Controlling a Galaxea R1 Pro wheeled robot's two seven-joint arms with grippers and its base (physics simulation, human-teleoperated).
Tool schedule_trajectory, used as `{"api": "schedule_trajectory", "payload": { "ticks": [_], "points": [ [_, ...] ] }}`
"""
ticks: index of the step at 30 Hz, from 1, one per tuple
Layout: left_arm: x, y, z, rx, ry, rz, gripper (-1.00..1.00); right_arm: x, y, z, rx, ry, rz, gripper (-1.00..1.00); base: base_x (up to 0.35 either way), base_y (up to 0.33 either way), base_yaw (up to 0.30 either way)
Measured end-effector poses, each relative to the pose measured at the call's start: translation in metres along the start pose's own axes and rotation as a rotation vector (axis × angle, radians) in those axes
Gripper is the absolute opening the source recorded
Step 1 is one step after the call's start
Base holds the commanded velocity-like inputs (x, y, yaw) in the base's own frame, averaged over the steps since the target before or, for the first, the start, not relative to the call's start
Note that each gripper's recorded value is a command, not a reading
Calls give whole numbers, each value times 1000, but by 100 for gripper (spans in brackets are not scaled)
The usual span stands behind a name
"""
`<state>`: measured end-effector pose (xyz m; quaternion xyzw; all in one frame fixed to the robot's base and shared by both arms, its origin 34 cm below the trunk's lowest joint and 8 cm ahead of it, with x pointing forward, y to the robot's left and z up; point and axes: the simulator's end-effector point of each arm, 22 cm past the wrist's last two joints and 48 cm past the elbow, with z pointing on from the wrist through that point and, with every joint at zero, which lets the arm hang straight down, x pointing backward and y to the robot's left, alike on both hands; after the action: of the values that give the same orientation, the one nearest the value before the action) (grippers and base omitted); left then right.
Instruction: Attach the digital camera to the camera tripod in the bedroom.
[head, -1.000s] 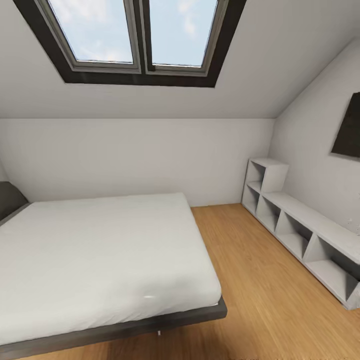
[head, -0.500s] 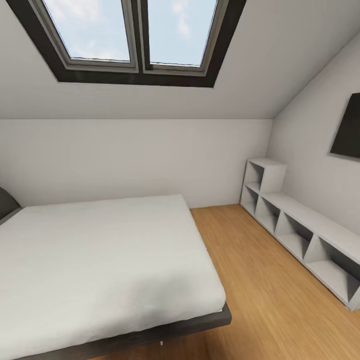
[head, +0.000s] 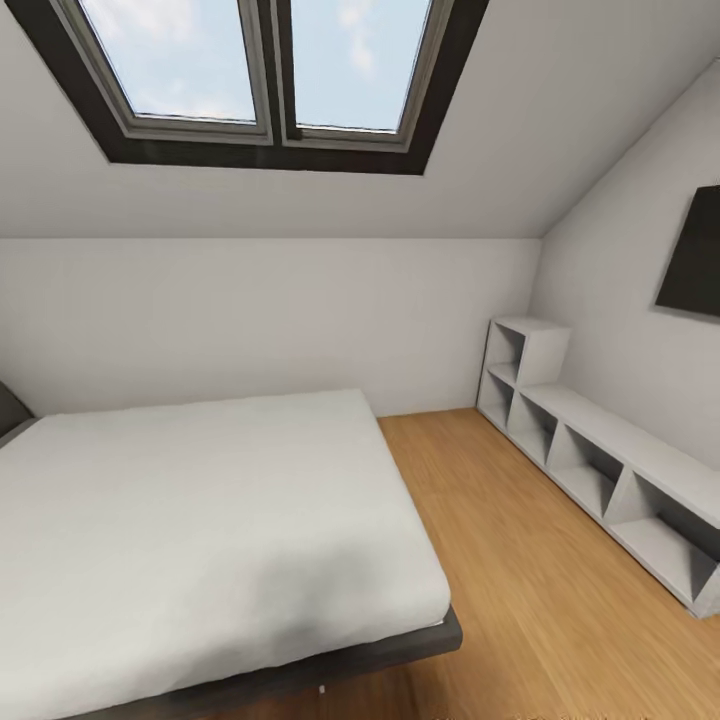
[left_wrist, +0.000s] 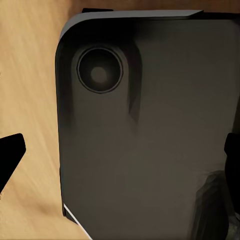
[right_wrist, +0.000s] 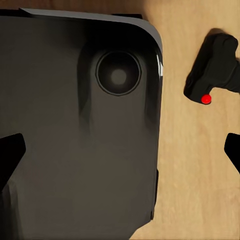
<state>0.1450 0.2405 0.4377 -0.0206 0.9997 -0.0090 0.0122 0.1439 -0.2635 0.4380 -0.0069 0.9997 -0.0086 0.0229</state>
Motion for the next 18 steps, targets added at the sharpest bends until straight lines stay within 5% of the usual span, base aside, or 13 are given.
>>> {"api": "schedule_trajectory", "payload": {
  "ticks": [18],
  "points": [
    [0, -1, 0, 1, 0, -1, 100, 0, 0, 0, 0, 0, 1, 100, 0, 0, -234]
  ]
}}
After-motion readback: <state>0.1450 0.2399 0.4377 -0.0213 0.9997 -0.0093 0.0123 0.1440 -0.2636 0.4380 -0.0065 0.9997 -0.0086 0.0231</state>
